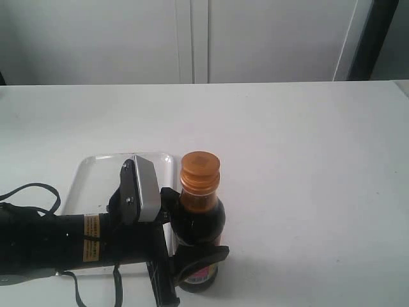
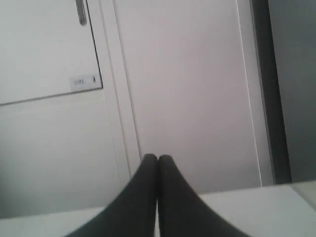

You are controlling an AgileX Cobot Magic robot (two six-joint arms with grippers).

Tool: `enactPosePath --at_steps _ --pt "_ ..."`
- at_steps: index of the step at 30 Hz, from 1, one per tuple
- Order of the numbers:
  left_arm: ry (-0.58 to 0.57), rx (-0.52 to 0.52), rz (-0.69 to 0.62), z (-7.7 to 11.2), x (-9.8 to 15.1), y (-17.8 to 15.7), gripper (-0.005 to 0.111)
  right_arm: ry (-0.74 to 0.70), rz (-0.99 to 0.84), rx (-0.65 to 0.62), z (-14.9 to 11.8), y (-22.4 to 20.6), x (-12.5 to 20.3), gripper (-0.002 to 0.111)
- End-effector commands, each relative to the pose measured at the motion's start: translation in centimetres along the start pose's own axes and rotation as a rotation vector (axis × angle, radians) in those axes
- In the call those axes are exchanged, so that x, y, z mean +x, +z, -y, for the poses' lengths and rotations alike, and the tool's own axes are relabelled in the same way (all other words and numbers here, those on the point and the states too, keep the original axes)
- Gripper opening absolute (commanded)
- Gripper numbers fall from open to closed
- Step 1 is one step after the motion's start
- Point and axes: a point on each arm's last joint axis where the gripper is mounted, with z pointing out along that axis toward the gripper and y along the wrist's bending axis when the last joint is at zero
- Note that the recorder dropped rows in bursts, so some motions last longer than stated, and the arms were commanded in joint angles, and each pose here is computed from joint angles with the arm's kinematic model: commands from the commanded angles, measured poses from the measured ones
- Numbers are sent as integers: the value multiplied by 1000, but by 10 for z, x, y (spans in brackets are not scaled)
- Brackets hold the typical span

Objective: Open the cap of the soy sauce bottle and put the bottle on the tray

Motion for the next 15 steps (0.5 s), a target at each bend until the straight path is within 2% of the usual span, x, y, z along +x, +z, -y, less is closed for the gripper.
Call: enactPosePath --at_steps 1,10,15 --pt "12 21 -3 3 0 0 0 -3 139 -22 -8 3 -40 0" --pt "12 21 -3 3 0 0 0 -118 44 -23 -19 45 -82 0" --pt "12 21 -3 3 0 0 0 -185 -126 8 -20 76 -91 0"
